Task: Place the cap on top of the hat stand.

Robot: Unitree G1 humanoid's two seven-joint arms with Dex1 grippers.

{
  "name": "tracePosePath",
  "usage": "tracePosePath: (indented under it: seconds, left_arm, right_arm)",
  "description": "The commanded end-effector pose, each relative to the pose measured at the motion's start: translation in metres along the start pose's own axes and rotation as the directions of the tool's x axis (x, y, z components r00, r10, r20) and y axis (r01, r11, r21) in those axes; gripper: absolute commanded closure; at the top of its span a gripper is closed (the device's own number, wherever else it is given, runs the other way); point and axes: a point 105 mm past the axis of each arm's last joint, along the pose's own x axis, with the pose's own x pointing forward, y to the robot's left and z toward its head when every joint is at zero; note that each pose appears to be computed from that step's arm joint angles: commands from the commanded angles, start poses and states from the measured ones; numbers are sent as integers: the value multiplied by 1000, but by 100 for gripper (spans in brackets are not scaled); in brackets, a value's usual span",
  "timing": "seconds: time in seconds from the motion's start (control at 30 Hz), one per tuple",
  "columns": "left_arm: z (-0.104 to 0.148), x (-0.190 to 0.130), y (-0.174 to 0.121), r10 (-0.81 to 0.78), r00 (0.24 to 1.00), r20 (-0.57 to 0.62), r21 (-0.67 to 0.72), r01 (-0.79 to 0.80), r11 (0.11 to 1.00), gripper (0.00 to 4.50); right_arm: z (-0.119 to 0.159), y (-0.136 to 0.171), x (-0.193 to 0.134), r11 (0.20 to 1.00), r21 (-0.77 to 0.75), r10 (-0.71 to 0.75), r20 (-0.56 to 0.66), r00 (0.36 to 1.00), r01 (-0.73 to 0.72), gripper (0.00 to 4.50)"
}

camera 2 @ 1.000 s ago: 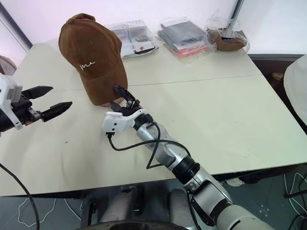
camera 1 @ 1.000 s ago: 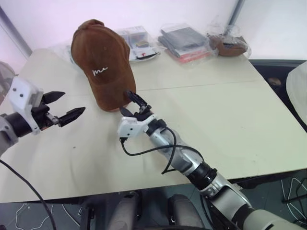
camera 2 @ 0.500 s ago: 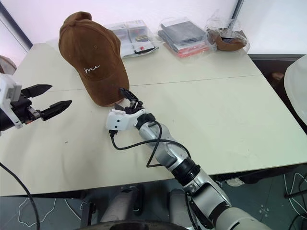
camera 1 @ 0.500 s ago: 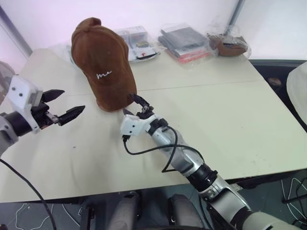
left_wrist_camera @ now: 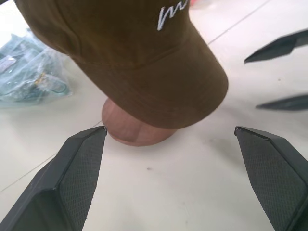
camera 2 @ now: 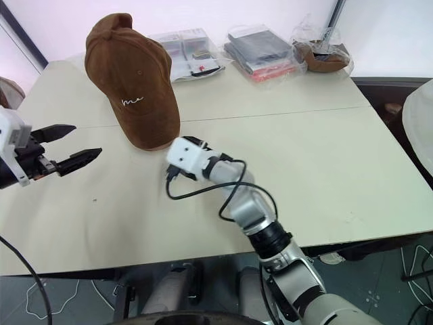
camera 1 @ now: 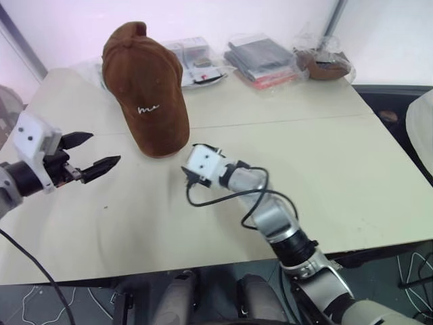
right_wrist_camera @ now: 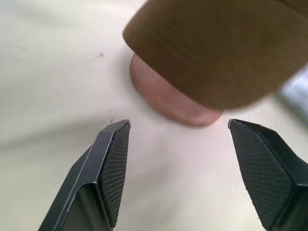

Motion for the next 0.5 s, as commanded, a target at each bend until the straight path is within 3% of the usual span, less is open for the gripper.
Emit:
tracePosePath:
  seconds: [0.03, 0.3, 0.5]
  left_arm:
    - [18, -10, 7, 1, 1000, 30, 45, -2, 999, 0]
    - [45, -20, 20, -63, 997, 47, 89, 58, 994, 0]
    - [58, -25, 17, -180, 982, 49, 75, 176, 982, 0]
  right_arm:
    - [24, -30, -30, 997, 81, 11, 90, 996, -19, 119]
    - [54, -108, -95, 976, 214, 8, 196, 980, -50, 119]
    - [83, -128, -128, 942, 273, 108, 305, 946, -196, 119]
